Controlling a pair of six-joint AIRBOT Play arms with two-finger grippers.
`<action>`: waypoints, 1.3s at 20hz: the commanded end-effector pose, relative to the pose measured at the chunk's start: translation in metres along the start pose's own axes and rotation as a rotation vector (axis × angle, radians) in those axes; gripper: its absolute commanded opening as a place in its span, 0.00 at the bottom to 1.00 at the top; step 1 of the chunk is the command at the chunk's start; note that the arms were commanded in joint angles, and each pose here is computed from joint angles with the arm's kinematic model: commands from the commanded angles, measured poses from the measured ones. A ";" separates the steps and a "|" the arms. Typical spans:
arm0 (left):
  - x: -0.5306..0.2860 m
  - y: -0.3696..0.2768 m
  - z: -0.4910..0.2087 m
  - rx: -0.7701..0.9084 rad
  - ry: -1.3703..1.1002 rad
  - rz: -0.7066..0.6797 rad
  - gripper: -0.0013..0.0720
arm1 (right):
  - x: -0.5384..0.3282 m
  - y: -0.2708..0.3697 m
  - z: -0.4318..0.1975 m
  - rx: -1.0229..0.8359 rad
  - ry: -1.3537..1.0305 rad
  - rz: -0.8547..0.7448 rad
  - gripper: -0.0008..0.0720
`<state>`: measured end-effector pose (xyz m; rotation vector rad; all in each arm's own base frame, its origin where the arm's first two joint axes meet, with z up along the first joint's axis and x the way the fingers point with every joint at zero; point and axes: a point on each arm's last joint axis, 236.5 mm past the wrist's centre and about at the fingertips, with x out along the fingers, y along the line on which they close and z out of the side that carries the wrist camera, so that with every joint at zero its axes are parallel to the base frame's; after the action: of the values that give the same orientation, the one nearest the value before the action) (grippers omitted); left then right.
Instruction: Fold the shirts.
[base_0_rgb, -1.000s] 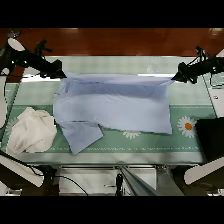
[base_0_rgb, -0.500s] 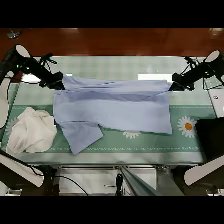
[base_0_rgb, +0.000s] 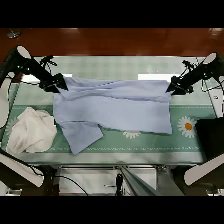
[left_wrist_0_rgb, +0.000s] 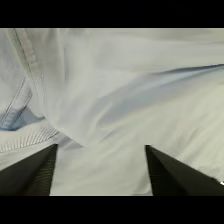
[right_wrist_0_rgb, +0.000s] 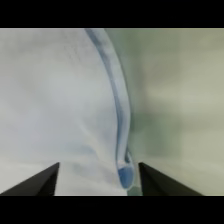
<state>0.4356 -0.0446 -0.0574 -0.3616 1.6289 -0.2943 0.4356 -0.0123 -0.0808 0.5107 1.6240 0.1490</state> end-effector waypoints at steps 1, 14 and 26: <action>-0.004 0.001 -0.015 -0.064 0.058 0.012 0.98 | -0.006 0.005 -0.015 -0.016 0.050 0.013 0.87; 0.014 -0.027 -0.190 -0.236 -0.149 -0.301 0.98 | -0.046 0.017 -0.097 0.086 -0.356 0.266 0.87; 0.054 0.006 -0.202 -0.433 -0.202 -0.289 0.98 | -0.057 0.038 -0.124 0.053 -0.354 0.312 0.87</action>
<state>0.2265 -0.0708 -0.0858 -0.9216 1.4548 -0.1463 0.3284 0.0202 -0.0003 0.7740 1.1989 0.2264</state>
